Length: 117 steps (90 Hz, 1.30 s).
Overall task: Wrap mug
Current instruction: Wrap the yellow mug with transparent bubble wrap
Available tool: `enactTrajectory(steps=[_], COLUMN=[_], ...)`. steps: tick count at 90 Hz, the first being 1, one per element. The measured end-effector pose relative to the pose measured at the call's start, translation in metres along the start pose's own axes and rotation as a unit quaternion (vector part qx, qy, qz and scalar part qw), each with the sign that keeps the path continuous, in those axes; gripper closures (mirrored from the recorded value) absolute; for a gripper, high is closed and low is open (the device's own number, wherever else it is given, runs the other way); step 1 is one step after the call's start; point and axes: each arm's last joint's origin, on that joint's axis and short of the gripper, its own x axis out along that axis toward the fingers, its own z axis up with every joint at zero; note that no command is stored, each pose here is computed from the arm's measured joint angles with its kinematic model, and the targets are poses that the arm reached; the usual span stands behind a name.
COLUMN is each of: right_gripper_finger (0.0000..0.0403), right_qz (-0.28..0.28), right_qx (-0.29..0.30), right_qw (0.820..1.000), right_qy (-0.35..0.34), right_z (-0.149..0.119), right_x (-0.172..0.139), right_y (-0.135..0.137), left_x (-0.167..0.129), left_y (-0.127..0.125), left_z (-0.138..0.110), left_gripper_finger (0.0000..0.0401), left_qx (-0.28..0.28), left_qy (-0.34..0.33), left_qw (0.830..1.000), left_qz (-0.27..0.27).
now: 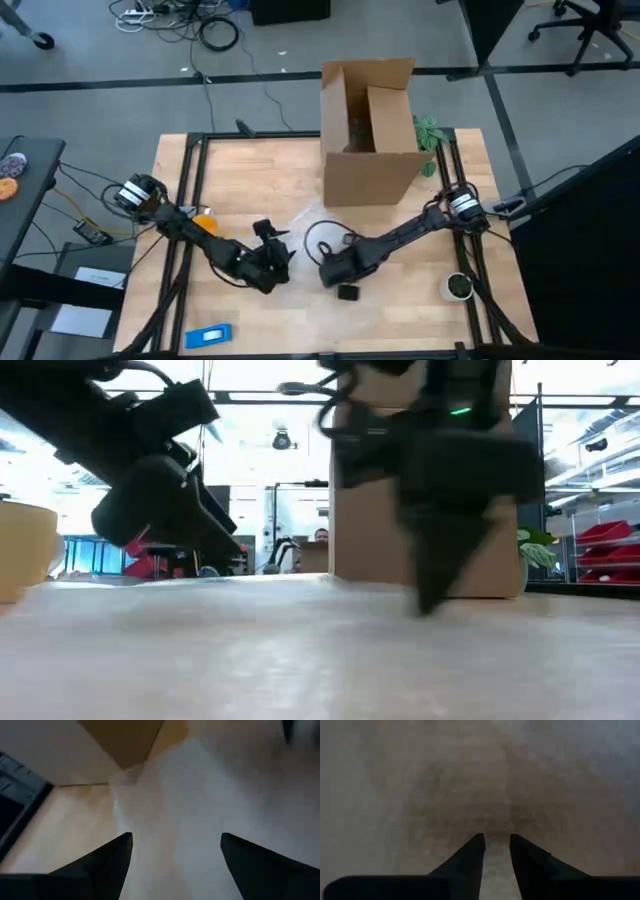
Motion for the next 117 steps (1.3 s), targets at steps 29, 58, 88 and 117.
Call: enactTrajectory(steps=[29,58,88,117], right_gripper_finger=[0.0328,0.0328,0.0328,0.0328], right_qz=[0.068,0.087,0.082,0.097], right_qx=[0.0,0.065,0.105,0.129], right_qw=[0.995,0.986,0.983,0.976], right_qy=[-0.074,-0.123,-0.124,-0.145], right_z=[0.008,0.005,-0.018,-0.021], right_x=[-0.018,-0.015,0.008,0.018], right_y=[0.015,0.032,0.039,0.038], left_x=[-0.012,0.001,0.023,0.025], left_y=[-0.021,-0.047,-0.052,-0.051], left_z=[0.025,0.016,-0.009,-0.01], left_gripper_finger=[0.0112,0.0112,0.0112,0.0229], left_qx=[0.039,-0.023,-0.027,-0.053], left_qy=[-0.094,-0.12,-0.08,-0.067], left_qw=[0.977,0.967,0.99,0.99], left_qz=[-0.188,-0.223,-0.112,-0.113])
